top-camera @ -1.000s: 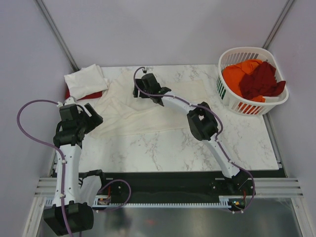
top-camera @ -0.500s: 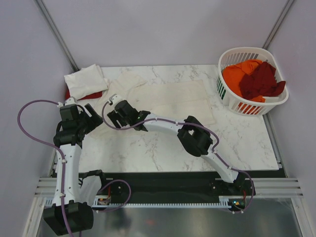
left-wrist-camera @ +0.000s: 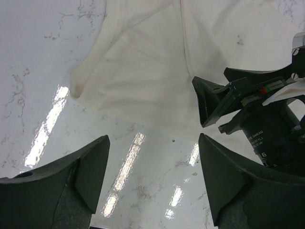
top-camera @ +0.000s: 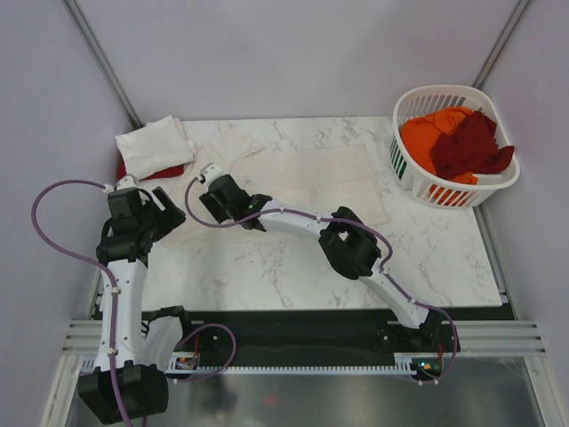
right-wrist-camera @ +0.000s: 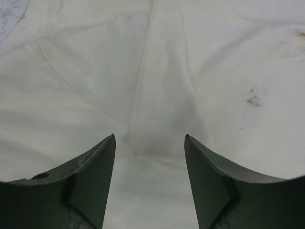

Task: Fold and stack the t-shirts
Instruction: Fold the tshirt

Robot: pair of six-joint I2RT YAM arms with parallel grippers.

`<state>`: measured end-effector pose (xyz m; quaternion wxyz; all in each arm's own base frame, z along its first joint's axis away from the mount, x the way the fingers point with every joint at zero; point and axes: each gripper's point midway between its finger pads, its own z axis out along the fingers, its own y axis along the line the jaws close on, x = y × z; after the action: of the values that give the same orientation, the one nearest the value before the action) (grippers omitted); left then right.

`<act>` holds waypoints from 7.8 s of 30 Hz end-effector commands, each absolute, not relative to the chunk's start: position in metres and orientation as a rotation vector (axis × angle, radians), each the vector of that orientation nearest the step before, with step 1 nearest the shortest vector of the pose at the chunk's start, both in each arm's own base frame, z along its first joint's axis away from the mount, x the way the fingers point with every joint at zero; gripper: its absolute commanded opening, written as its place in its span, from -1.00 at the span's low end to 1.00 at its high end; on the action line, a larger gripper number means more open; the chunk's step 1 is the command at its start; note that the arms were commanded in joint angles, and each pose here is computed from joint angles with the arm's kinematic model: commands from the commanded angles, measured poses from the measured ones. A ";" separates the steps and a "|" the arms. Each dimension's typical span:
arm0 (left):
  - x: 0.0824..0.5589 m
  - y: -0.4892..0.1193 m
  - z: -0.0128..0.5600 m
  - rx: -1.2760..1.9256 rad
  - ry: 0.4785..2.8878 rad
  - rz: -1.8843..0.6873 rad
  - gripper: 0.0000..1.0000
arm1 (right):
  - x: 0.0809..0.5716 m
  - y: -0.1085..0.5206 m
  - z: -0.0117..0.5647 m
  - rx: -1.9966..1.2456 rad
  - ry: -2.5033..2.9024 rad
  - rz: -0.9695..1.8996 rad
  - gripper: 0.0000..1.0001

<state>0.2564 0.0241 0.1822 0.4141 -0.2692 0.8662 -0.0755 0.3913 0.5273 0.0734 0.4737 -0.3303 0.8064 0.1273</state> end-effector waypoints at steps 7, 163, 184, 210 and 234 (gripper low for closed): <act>0.260 0.022 0.189 -0.606 2.161 -0.193 0.64 | 0.386 0.533 0.056 -0.838 1.995 0.327 0.28; 0.276 0.017 0.177 -0.640 2.238 -0.232 0.68 | 0.474 0.339 0.225 -0.171 1.883 -0.002 0.96; 0.277 0.034 0.060 -1.165 2.308 -0.002 0.95 | 0.351 0.070 0.064 0.629 2.347 0.279 0.96; 0.285 0.066 0.036 -1.202 2.207 0.202 0.81 | 0.351 0.062 0.022 0.672 2.402 0.270 -1.00; 0.307 0.042 0.068 -1.136 2.187 -0.023 -0.95 | 0.337 0.063 0.050 0.689 2.347 0.331 -1.00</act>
<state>0.3017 0.0554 0.0436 0.2998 -0.4370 0.8471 0.0397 0.3388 0.0656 0.0283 0.3056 0.2533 0.9105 0.1161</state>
